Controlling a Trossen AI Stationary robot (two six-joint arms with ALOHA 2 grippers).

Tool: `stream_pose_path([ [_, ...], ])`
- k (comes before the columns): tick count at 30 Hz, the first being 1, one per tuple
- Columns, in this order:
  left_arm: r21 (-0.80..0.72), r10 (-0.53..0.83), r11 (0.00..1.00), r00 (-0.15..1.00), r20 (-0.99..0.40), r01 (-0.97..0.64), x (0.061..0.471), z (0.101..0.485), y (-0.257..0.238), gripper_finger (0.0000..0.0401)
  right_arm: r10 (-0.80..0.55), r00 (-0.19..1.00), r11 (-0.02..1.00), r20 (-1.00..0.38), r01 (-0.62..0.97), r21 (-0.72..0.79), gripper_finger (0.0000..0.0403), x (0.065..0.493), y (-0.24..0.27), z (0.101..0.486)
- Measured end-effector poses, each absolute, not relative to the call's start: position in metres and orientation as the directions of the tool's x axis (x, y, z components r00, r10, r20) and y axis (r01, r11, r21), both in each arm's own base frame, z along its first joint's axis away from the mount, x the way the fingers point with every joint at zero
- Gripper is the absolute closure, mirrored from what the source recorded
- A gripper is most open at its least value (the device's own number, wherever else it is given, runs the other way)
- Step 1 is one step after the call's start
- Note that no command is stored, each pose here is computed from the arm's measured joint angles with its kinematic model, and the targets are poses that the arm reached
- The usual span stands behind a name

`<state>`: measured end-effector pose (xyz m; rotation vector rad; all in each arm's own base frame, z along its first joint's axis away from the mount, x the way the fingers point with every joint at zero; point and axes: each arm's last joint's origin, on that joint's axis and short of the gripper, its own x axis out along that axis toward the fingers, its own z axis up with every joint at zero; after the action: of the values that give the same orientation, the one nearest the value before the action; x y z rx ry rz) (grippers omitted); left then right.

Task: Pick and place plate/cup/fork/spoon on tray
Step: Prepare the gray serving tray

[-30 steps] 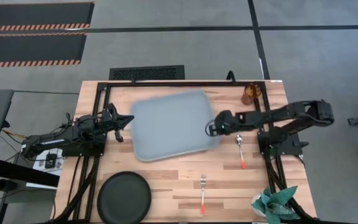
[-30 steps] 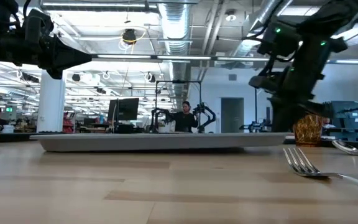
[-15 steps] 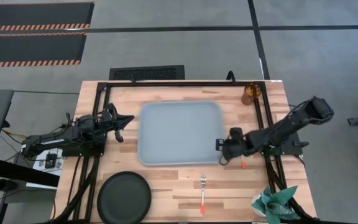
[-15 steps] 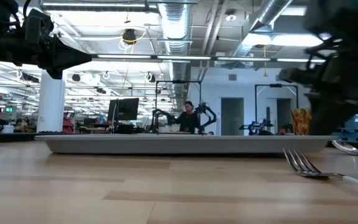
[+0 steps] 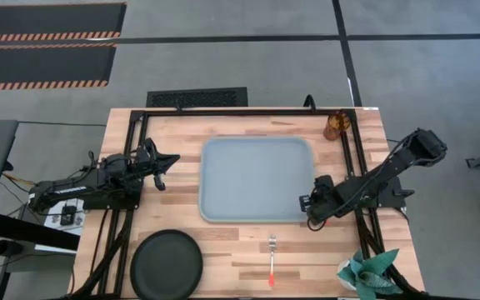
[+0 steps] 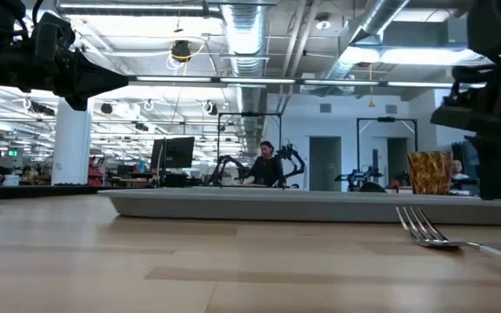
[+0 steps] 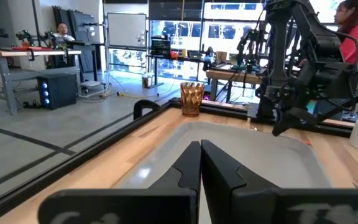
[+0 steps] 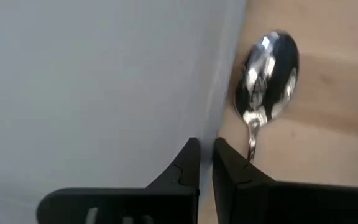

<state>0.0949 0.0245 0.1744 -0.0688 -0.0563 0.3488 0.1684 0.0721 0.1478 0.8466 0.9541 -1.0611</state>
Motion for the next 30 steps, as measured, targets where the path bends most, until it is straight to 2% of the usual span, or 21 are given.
stream_pose_path([
  [2, -0.077, 0.343, 0.937, 0.938, 0.043, -0.339, 0.095, 0.174, 0.024, 0.0401, -0.305, 0.19, 0.311, -0.933, 0.946, 0.091, 0.0376, 0.17, 0.068, 0.149],
  [6, -0.078, 0.347, 0.936, 0.937, 0.047, -0.343, 0.095, 0.175, 0.025, 0.0401, -0.274, 0.225, 0.323, -0.935, 0.937, 0.131, 0.0386, 0.174, 0.063, 0.153],
  [14, -0.078, 0.347, 0.936, 0.936, 0.052, -0.343, 0.095, 0.175, 0.025, 0.0401, -0.252, 0.291, 0.219, -0.923, 0.946, 0.238, 0.0388, 0.183, 0.07, 0.149],
  [24, -0.078, 0.347, 0.936, 0.936, 0.051, -0.343, 0.095, 0.175, 0.025, 0.0401, -0.216, 0.31, 0.081, -0.926, 0.951, 0.299, 0.039, 0.176, 0.089, 0.148],
  [30, -0.078, 0.347, 0.936, 0.936, 0.051, -0.343, 0.095, 0.175, 0.025, 0.0401, -0.224, 0.293, 0.089, -0.93, 0.956, 0.28, 0.0386, 0.174, 0.089, 0.147],
])
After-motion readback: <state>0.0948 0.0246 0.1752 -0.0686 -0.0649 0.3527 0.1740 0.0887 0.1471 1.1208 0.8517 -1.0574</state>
